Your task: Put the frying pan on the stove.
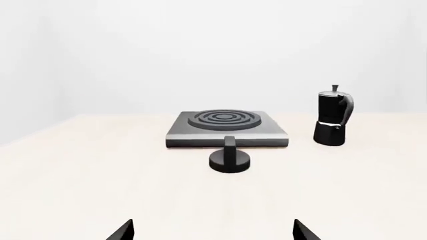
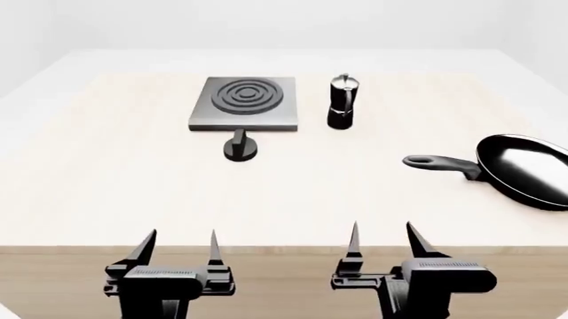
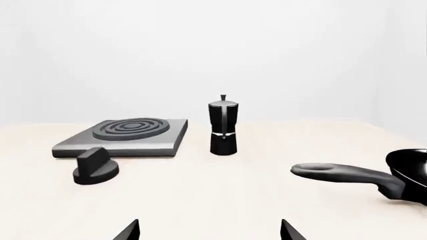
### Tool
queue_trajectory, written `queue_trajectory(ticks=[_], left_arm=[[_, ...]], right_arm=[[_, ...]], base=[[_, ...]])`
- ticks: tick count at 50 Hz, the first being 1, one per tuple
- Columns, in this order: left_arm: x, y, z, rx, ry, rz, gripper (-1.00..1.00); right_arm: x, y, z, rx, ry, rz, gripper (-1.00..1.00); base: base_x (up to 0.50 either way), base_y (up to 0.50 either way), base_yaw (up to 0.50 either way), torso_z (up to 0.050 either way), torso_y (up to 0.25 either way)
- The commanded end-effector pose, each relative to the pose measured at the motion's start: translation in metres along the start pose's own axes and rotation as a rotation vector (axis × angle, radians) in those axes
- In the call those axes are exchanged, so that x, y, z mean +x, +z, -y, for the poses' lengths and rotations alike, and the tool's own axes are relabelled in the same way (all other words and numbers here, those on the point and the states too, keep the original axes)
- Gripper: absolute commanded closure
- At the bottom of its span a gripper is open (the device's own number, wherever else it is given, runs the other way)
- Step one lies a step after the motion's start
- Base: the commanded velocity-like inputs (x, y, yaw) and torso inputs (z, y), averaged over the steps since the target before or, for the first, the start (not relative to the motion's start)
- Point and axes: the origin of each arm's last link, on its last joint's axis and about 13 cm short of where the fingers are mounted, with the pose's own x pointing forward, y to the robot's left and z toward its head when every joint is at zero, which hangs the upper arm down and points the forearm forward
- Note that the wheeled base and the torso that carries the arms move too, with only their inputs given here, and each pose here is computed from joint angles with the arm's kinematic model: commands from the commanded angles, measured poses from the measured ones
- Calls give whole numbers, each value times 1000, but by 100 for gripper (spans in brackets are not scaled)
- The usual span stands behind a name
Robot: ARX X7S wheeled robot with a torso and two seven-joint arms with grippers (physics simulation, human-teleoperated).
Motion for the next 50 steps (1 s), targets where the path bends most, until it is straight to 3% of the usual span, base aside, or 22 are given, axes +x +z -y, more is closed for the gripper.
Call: queue_trajectory(ticks=[1,50], left_arm=[[-5,13,0,-2,-4,44,-100],[-12,19,-5,-30,1,73,-100]], right_arm=[[-5,17,-1,0,9,51,-100],[-6,21,-3,24,27,52,-100]], base=[[238,0,0,0,0],[298,0,0,0,0]])
